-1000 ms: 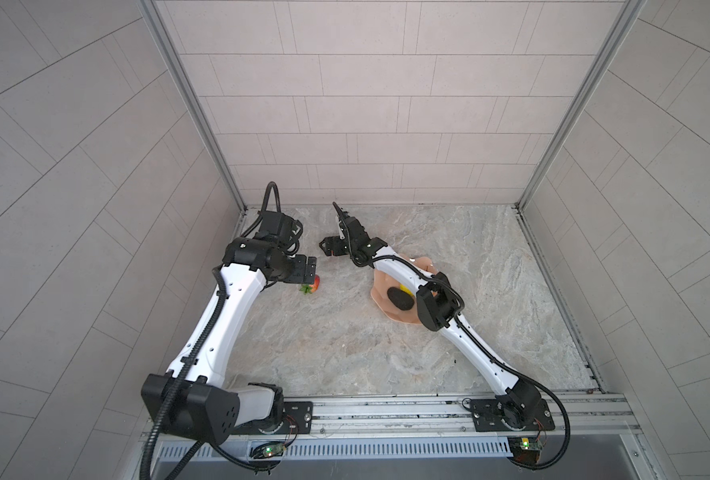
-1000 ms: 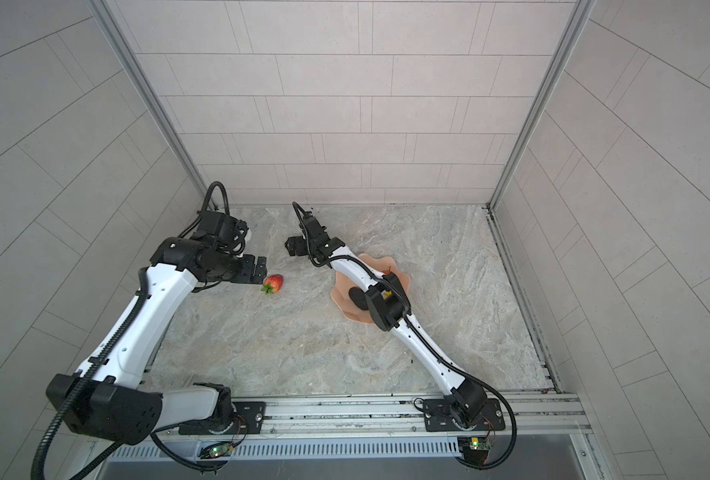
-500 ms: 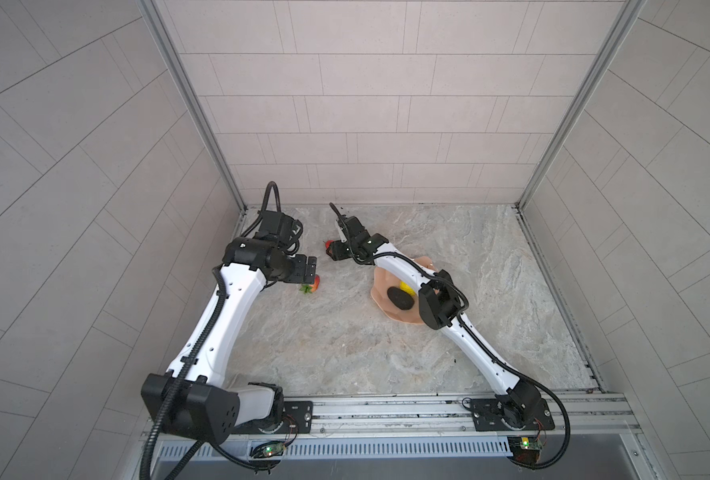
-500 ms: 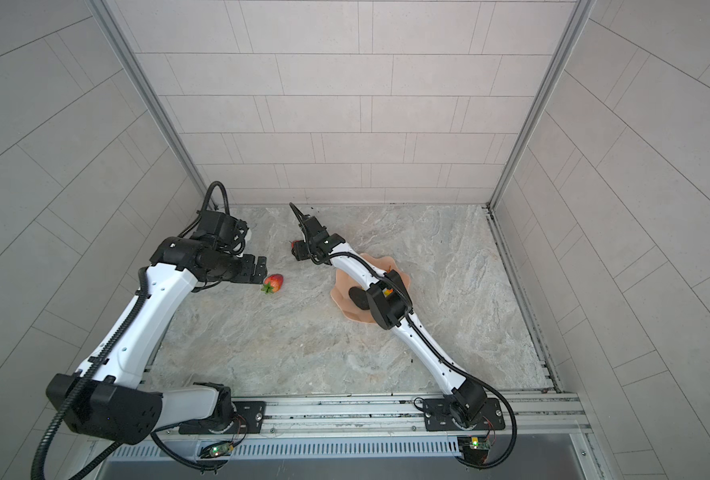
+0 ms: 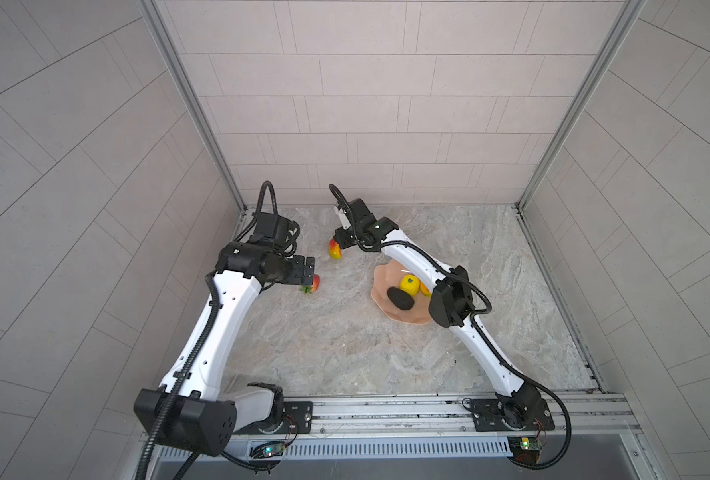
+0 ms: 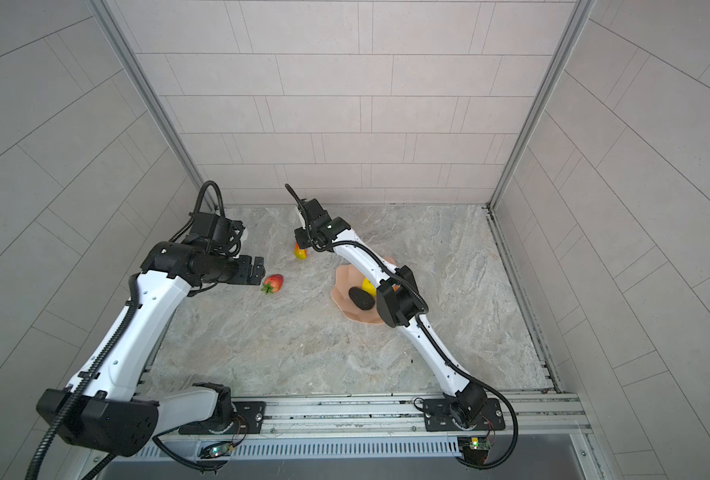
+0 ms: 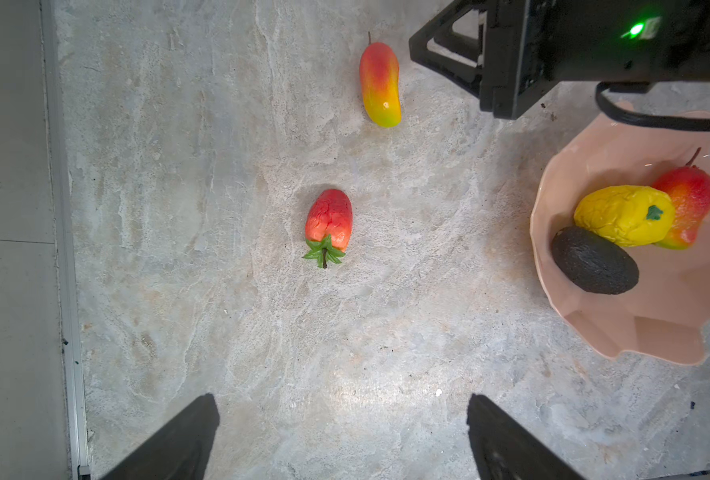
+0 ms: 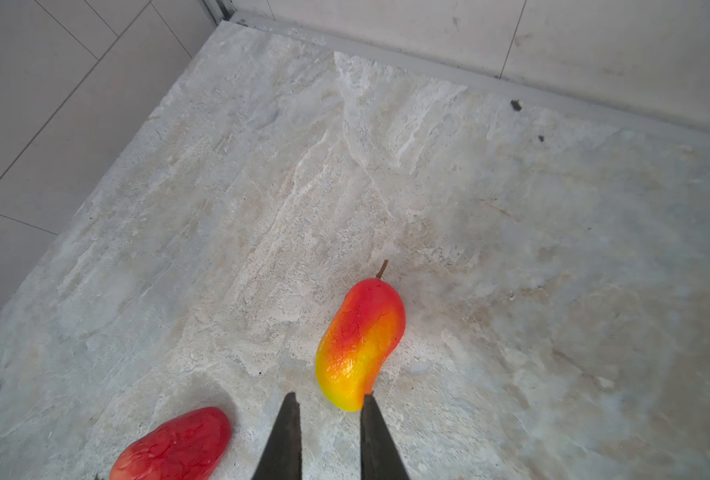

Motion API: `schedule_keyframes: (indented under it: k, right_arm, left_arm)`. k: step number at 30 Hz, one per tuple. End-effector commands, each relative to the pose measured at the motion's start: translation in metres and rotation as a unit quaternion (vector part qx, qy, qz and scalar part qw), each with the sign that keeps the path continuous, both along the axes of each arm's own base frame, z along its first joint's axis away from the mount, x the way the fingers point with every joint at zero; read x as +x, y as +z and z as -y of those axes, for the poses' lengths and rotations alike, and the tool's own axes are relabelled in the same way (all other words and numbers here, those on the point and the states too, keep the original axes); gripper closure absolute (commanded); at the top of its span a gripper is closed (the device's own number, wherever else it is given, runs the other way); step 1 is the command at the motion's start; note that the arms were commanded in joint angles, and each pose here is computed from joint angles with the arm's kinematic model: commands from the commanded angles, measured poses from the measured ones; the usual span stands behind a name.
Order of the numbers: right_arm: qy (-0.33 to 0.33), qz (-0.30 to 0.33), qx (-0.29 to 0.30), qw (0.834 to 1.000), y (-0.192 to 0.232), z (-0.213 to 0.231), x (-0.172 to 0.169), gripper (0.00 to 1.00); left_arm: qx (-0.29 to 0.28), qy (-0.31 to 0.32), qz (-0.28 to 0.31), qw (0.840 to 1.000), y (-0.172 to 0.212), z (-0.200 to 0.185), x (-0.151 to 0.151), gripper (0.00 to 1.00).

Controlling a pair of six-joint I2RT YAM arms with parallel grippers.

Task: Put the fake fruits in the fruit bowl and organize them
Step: 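Lift the mango and lower it into the pink bowl, then open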

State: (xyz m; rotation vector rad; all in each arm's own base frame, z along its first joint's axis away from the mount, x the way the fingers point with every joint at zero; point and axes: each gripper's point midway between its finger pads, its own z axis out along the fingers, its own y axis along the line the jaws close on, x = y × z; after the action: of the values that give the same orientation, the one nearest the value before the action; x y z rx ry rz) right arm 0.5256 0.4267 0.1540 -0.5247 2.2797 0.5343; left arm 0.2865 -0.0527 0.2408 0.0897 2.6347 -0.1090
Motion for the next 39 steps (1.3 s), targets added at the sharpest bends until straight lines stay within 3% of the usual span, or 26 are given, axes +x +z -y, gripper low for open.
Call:
schedule_keyframes:
  k: [1, 12, 19, 33, 39]
  right_arm:
    - [0.003, 0.009, -0.014, 1.0, 0.016, 0.007, -0.006, 0.68]
    - [-0.093, 0.028, 0.038, 0.995, -0.02, -0.019, 0.02, 0.52]
    - [-0.139, 0.008, 0.037, 0.99, -0.058, -0.018, 0.024, 0.49]
    - [-0.186, -0.002, 0.054, 0.981, -0.098, -0.021, 0.032, 0.57]
    - [-0.184, -0.004, 0.05, 0.982, -0.093, -0.018, 0.031, 0.77]
  left_arm:
    - [-0.003, -0.005, -0.005, 1.0, 0.0, 0.002, -0.009, 0.0]
    - [0.001, -0.006, 0.001, 1.0, 0.002, 0.001, -0.007, 0.0]
    - [0.0, -0.006, 0.004, 1.0, 0.001, 0.001, -0.005, 0.0]
    - [0.001, -0.007, -0.002, 1.0, -0.003, 0.002, -0.003, 0.0]
    - [0.001, -0.006, -0.002, 1.0, -0.003, 0.001, -0.004, 0.0]
